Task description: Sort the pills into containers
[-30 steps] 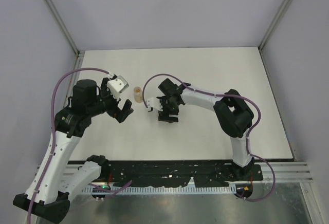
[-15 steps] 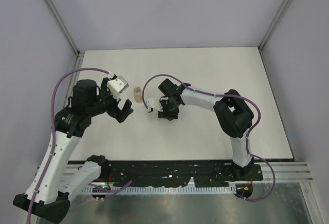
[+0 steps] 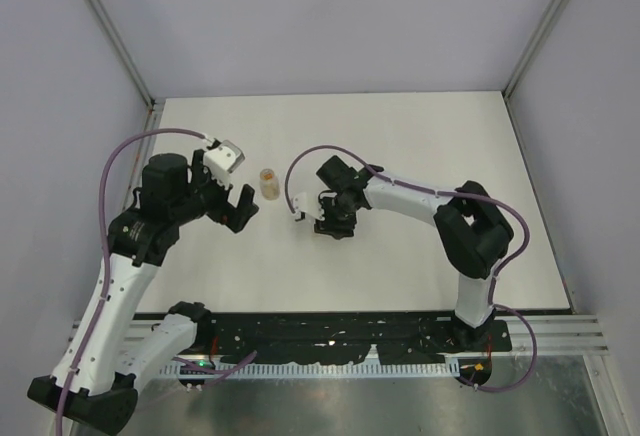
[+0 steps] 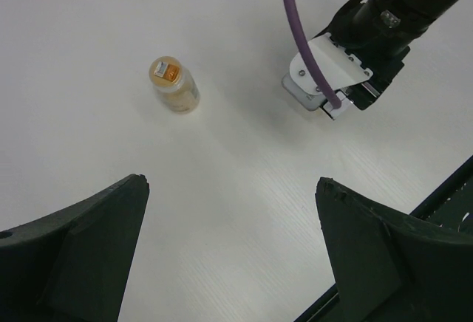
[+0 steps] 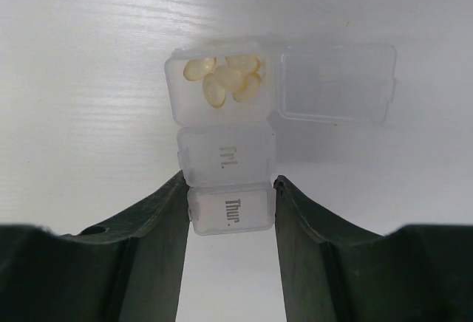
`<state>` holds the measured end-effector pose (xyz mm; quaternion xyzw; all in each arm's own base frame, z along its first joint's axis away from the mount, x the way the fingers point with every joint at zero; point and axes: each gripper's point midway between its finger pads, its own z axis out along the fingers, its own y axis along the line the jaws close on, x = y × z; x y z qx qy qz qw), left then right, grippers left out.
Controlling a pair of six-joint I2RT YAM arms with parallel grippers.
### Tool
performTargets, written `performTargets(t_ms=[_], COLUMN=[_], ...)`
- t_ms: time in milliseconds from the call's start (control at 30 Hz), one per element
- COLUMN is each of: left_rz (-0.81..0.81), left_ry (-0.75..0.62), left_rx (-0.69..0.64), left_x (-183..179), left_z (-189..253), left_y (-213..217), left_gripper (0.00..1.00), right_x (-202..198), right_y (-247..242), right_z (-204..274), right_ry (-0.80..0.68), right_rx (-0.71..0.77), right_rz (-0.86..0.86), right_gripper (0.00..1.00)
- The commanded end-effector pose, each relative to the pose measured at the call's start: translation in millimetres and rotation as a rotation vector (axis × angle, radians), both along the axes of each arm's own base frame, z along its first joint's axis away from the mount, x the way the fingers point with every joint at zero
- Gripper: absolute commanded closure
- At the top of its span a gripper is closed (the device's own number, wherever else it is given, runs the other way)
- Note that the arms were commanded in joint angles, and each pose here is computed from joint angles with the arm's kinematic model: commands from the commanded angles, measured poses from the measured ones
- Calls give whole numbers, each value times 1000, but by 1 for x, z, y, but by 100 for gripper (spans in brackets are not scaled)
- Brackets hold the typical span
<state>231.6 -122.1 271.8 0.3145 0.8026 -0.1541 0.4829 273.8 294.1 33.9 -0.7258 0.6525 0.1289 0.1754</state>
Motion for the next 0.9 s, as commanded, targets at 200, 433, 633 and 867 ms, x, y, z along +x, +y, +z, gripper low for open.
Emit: performTargets(t_ms=[200,433,633,867], left_rz=[162,165,130,102], left_ry=[73,235,425,647], left_rx=[-183,-328,-478,-615], left_x=[36,53,63,72], left_z=[3,7,15,12], left_y=[-4,-29,-60,-92], left_gripper=[0,0,0,2], right_x=[-28,-40,-47,-55], right_y=[-4,-9,-18,-25], right_z=[87,144,179,203], right_ry=[-5,-42,-83,-121], right_rx=[149,243,289,329], right_rz=[-54,-83,-106,-121], right_gripper=[80,80,81,82])
